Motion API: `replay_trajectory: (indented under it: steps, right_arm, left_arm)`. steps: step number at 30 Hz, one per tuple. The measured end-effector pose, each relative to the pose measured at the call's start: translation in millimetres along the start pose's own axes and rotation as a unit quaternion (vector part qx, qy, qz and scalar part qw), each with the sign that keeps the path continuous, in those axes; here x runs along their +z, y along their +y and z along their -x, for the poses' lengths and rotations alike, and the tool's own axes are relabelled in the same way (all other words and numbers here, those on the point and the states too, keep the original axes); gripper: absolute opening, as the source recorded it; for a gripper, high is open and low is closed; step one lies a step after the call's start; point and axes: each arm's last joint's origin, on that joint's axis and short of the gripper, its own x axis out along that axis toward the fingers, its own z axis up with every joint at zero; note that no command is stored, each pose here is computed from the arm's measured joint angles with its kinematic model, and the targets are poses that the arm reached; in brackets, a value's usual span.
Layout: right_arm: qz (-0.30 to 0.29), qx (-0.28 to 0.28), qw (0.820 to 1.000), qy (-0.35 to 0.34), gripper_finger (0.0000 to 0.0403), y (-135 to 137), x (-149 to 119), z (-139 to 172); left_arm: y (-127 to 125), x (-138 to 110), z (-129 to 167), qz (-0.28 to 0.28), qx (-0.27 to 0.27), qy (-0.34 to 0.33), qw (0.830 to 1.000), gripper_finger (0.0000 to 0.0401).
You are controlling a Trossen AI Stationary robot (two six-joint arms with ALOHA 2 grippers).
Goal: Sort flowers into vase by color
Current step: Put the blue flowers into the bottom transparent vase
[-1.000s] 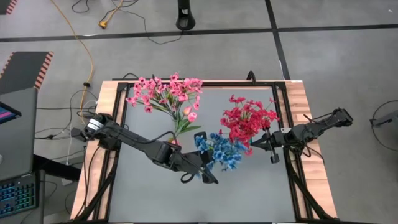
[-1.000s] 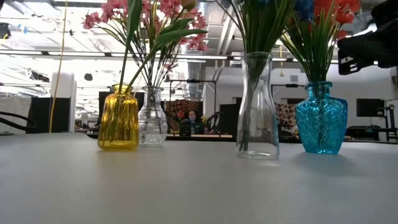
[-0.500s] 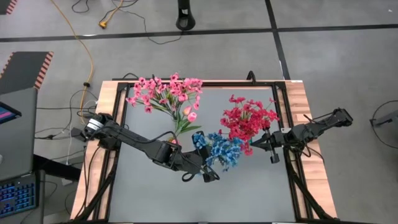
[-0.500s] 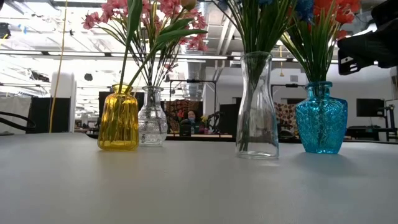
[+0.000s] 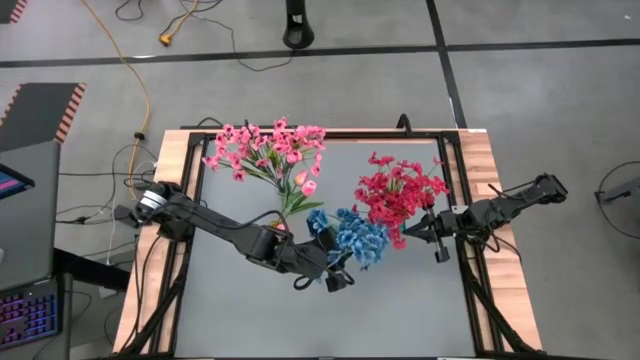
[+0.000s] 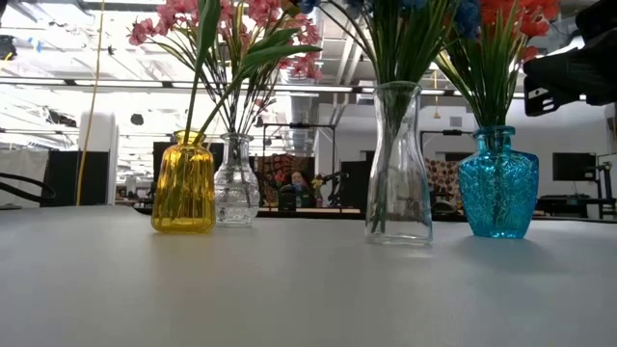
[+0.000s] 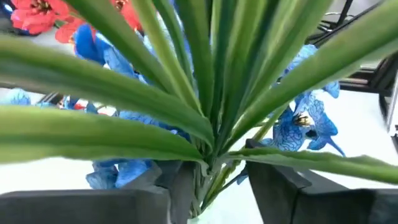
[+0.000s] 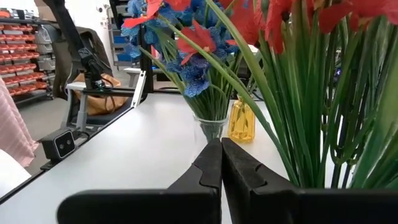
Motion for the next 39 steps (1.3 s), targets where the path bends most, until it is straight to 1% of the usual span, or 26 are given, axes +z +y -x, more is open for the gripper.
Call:
replay_trajectory:
  steps: [5,15,17,19,22,25,27,34,39]
  right_arm:
    - [-0.014,0.0,1.0,0.0,0.0034,0,0,0]
    - [-0.015,0.0,1.0,0.0,0.0034,0,0,0]
    - [-0.016,0.0,1.0,0.0,0.0034,0,0,0]
    - [-0.016,0.0,1.0,0.0,0.0034,0,0,0]
    - [-0.016,0.0,1.0,0.0,0.0034,0,0,0]
    - [-0.016,0.0,1.0,0.0,0.0034,0,0,0]
    - [-0.016,0.0,1.0,0.0,0.0034,0,0,0]
    - [-0.016,0.0,1.0,0.0,0.0034,0,0,0]
    - [-0.015,0.0,1.0,0.0,0.0034,0,0,0]
  left_arm:
    - [-1,5,5,0.001,-0.011,0.01,1.0,0.0152]
    - [0,13,11,0.014,-0.009,0.004,1.0,0.015]
    - [1,11,11,0.018,-0.007,0.012,1.0,0.0138]
    - [1,9,11,0.025,-0.004,0.019,0.999,0.0118]
    - [2,8,11,0.034,-0.001,0.027,0.999,0.0076]
    - [2,6,11,0.037,0.001,0.032,0.999,0.0026]
    - [2,5,10,0.039,0.003,0.034,0.999,0.0008]
    - [1,4,9,0.04,0.002,0.036,0.999,0.0002]
    - [1,4,9,0.037,-0.001,0.037,0.999,0.0008]
